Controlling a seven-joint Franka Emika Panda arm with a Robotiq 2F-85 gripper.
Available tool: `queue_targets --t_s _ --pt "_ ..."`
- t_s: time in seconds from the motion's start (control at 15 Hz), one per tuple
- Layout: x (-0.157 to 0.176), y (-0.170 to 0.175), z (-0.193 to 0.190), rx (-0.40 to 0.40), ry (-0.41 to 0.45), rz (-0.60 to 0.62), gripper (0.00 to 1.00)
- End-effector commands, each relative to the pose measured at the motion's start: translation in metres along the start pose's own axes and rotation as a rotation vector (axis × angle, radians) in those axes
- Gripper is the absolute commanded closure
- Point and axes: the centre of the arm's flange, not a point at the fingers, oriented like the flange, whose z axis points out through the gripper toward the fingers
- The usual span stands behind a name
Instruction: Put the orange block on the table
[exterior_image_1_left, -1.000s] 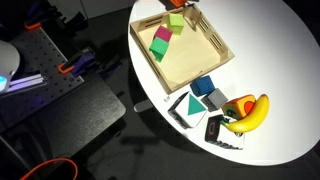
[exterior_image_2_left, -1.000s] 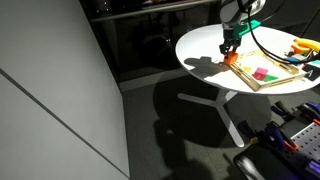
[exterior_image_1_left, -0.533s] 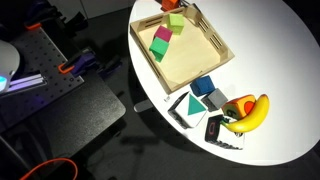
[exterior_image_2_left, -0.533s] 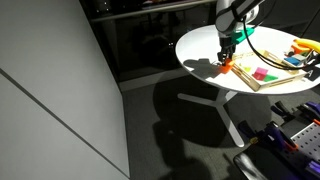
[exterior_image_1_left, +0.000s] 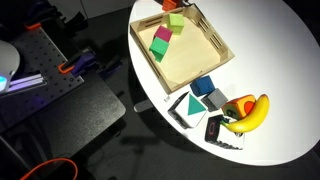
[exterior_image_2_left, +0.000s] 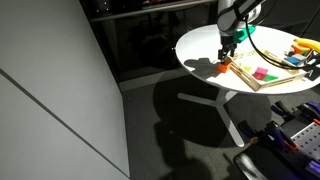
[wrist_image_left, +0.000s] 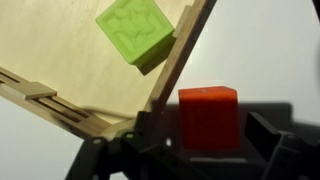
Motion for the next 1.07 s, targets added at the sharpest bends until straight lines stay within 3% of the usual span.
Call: queue_targets --t_s 0.0,0.47,1.0 --pt "-0.029 0.008 -0.018 -0.014 0.05 0.005 0.0" --pt "-0.071 0.02 -0.041 0.015 0.056 0.098 0.0" --pt "-0.131 0.018 -0.062 0.06 -0.111 0.101 0.0"
